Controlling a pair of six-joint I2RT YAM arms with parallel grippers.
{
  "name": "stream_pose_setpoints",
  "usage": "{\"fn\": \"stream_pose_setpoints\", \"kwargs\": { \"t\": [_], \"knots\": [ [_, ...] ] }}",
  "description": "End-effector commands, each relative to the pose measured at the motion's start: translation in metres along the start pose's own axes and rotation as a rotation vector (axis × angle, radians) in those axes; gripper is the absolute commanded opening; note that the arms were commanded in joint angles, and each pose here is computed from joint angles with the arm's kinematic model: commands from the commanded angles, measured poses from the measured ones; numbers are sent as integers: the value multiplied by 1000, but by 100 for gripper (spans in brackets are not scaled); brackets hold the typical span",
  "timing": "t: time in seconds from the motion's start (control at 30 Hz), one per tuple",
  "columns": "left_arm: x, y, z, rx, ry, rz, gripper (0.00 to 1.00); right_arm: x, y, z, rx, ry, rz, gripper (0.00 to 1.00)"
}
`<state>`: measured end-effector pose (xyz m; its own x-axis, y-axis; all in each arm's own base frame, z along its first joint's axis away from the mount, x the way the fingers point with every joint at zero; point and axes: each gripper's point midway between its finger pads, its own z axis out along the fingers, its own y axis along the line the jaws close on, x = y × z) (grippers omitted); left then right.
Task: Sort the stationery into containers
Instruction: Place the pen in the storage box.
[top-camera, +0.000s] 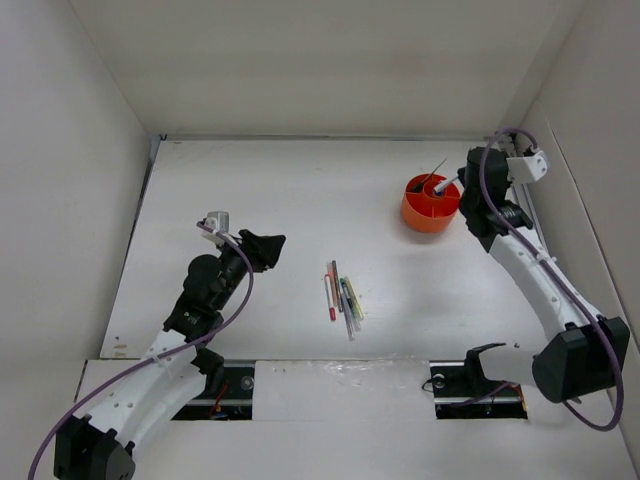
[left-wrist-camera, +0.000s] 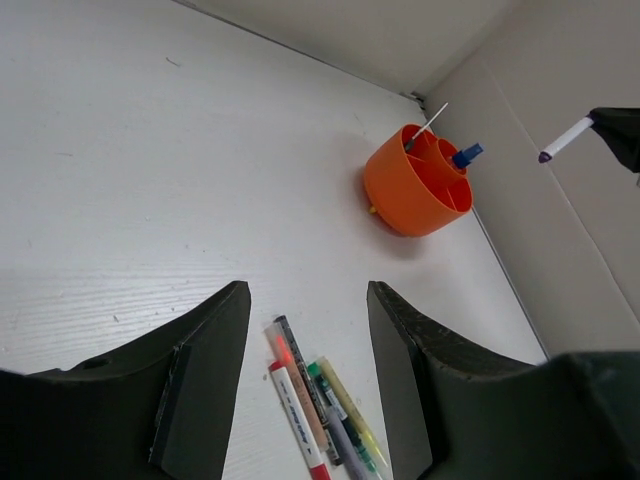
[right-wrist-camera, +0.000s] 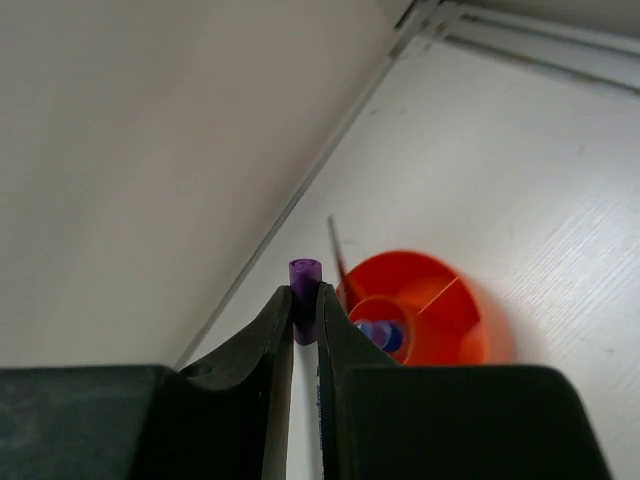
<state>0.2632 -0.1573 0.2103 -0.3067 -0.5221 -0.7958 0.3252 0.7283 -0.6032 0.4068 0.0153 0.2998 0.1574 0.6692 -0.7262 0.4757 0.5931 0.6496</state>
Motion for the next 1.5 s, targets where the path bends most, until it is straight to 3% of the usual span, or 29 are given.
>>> {"fn": "stream_pose_setpoints", "kwargs": {
  "t": [0.0,0.2,0.4,0.67,0.93,1.0,1.03,1.27,1.47],
  "knots": [
    [-25,-25,0,93,-69,18,47,-15,-28,22,104,-97,45,0],
    [-24,-24,0,91,-66,18,47,1,-66,51,250,-134,-25,0],
    [-23,-24,0,90,-64,18,47,-2,-74,63,321,-179,-59,0],
    [-27,-27,0,95,-72,19,47,30,-98,86,448,-174,-157,0],
    [-25,-25,0,88,-62,27,47,42,-83,83,453,-207,-206,0],
    [-27,-27,-2,94,-71,28,47,50,-84,80,466,-210,-225,7],
    [-27,-27,-2,94,-71,28,47,51,-86,80,471,-206,-233,16],
    [-27,-26,0,93,-70,28,47,61,-72,65,438,-204,-236,40],
    [-27,-26,0,93,-70,28,47,60,-54,41,375,-179,-193,44]
  ]
}}
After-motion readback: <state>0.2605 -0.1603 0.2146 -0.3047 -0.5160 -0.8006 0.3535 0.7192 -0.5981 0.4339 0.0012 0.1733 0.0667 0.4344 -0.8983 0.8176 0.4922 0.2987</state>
